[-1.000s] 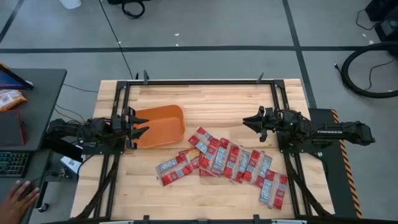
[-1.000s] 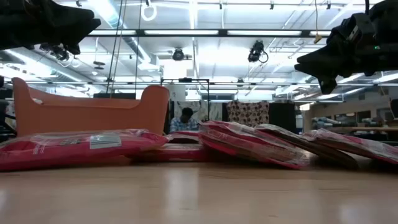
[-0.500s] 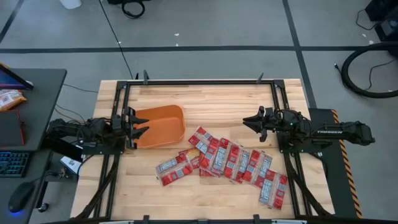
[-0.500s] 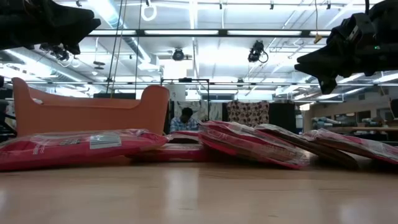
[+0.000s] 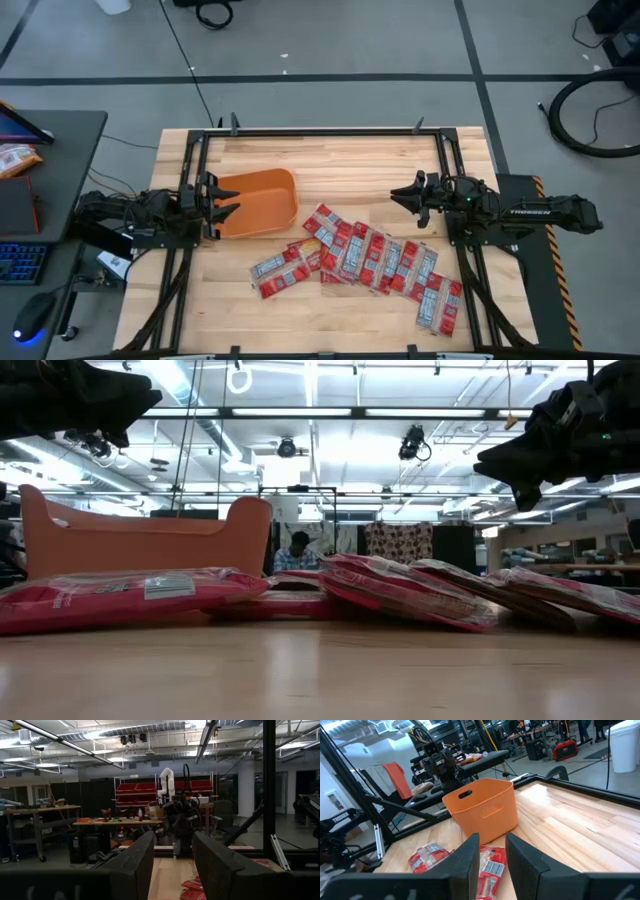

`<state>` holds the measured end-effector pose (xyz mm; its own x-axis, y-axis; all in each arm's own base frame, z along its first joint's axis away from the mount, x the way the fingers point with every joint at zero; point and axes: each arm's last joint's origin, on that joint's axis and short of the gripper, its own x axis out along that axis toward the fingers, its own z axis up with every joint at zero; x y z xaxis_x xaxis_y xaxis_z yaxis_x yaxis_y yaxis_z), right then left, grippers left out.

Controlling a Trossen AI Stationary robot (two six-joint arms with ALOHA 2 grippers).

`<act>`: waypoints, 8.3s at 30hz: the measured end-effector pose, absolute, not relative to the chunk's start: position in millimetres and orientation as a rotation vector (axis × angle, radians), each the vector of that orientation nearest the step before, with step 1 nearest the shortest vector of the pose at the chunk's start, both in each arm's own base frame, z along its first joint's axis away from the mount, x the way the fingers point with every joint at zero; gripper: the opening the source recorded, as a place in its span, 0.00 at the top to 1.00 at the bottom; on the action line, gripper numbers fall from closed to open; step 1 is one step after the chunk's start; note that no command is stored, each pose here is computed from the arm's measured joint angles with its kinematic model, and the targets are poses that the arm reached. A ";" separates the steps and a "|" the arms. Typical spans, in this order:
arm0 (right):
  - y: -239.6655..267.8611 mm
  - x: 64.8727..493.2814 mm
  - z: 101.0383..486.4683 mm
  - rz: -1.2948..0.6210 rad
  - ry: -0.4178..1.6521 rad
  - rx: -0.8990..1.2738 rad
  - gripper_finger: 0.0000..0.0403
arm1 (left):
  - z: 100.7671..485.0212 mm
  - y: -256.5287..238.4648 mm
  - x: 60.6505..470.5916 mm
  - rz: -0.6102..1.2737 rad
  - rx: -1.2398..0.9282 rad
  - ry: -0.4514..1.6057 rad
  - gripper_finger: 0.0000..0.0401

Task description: Sort popcorn bags into baskets

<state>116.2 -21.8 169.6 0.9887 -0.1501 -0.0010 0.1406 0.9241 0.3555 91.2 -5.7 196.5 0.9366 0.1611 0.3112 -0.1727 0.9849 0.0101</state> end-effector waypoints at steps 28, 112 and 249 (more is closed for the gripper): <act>-23.8 115.7 175.1 -0.210 -0.093 0.341 0.75 | 196.5 -5.7 91.3 0.170 0.037 -0.315 0.65; 135.9 333.0 200.4 0.309 1.559 -0.525 0.53 | 196.5 -5.7 91.3 0.170 0.038 -0.315 0.65; 36.5 252.2 473.9 -0.147 0.203 -0.471 0.99 | 237.2 -3.8 85.6 0.173 -0.173 -0.550 0.65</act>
